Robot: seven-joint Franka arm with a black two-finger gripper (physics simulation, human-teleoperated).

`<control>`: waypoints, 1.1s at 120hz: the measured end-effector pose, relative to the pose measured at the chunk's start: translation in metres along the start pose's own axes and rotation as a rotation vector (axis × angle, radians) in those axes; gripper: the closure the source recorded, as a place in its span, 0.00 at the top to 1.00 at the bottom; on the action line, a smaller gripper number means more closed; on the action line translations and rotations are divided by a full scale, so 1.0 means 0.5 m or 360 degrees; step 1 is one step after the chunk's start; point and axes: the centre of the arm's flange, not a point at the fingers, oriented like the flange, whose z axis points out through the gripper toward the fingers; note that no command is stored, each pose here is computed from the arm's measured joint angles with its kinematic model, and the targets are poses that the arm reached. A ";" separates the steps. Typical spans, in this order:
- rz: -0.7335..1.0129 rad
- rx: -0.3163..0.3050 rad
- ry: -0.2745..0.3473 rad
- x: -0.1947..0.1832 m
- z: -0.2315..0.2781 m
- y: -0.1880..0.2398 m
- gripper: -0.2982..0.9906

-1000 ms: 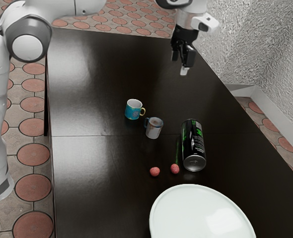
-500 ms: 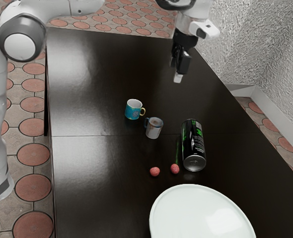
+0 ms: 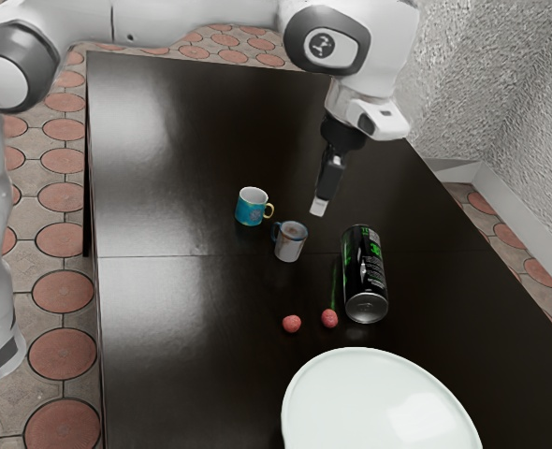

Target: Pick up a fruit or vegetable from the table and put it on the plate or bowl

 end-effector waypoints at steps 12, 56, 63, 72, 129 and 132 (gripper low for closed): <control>0.0034 0.0002 0.0010 0.003 0.026 0.017 0.77; 0.0074 -0.0030 0.0066 -0.021 0.077 0.054 0.77; 0.0068 -0.0030 0.0070 -0.018 0.095 0.051 0.77; 0.0064 -0.0017 0.0089 -0.008 0.116 0.045 0.77; -0.0021 0.0017 0.0196 0.055 0.217 0.001 0.77; -0.0027 0.0013 0.0197 0.058 0.223 0.000 0.77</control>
